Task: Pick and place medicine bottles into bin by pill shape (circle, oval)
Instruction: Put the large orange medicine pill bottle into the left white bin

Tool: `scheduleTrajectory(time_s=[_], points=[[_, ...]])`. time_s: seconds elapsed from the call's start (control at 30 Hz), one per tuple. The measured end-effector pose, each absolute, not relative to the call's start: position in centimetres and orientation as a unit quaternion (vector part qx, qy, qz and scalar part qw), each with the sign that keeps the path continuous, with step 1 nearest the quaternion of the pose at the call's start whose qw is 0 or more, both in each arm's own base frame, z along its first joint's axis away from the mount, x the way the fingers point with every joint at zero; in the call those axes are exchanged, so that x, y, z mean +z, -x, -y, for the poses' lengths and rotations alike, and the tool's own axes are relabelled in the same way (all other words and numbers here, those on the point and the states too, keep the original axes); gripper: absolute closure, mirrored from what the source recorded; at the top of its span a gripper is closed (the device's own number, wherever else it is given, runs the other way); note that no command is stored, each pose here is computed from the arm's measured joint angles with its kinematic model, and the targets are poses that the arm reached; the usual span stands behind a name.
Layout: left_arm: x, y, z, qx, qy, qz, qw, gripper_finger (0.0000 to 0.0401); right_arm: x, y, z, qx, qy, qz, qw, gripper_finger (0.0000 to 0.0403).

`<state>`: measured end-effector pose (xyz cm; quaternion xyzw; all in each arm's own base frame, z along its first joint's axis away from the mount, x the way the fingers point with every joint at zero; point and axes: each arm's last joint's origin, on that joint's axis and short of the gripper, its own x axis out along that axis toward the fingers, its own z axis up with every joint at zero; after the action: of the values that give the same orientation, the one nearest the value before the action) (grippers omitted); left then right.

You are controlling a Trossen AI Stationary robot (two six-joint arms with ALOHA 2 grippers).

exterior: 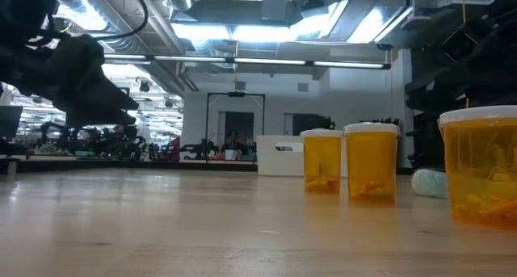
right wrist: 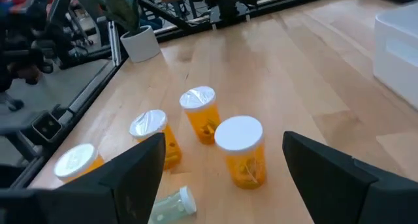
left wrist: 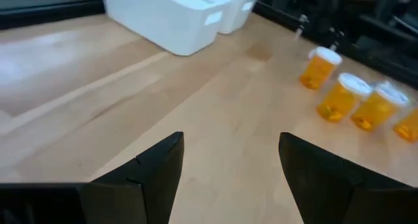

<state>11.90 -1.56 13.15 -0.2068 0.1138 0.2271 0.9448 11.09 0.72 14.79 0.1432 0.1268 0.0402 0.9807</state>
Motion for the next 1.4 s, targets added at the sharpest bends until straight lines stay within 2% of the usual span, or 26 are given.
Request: scheduleTrajectory(time_s=[0.13,0.23,0.4,0.53,0.63,0.77,1.07,1.27,1.4], points=[[14.9,-12.7,1.9,0.204,0.236,-0.086,0.946,0.0159,14.8,-11.1,-0.7,0.039,-0.153,-0.127,0.979,0.0092],[17.5,-14.1,2.4,0.18,0.211,-0.105,0.955,0.0165,14.8,-11.1,-0.7,0.039,-0.153,-0.127,0.979,0.0092],[22.6,-18.3,3.7,0.149,0.112,-0.133,0.973,0.0178,14.8,-11.1,-0.7,0.029,-0.149,-0.126,0.98,0.0092],[24.4,-22.7,5.1,0.111,0.008,-0.174,0.978,0.0181,14.7,-11.1,-0.6,0.021,-0.152,-0.129,0.98,0.0092],[24.3,-25.7,6.0,0.1,-0.036,-0.21,0.972,0.0181,14.7,-11.1,-0.6,0.021,-0.152,-0.129,0.98,0.0092],[23.8,-28.9,7.0,0.1,-0.042,-0.23,0.967,0.0181,14.7,-11.1,-0.6,0.021,-0.15,-0.129,0.98,0.0092],[20.8,-33.6,8.7,0.095,-0.06,-0.272,0.956,0.0181,14.7,-11.1,-0.6,0.024,-0.128,-0.128,0.983,0.0092],[18.5,-35.9,8.7,0.112,0.013,-0.289,0.951,0.0177,14.7,-11.1,-0.6,0.025,-0.125,-0.128,0.984,0.0092],[17.1,-36.9,8.3,0.085,0.039,-0.314,0.945,0.015,14.7,-11.1,-0.6,0.025,-0.124,-0.128,0.984,0.0092]])
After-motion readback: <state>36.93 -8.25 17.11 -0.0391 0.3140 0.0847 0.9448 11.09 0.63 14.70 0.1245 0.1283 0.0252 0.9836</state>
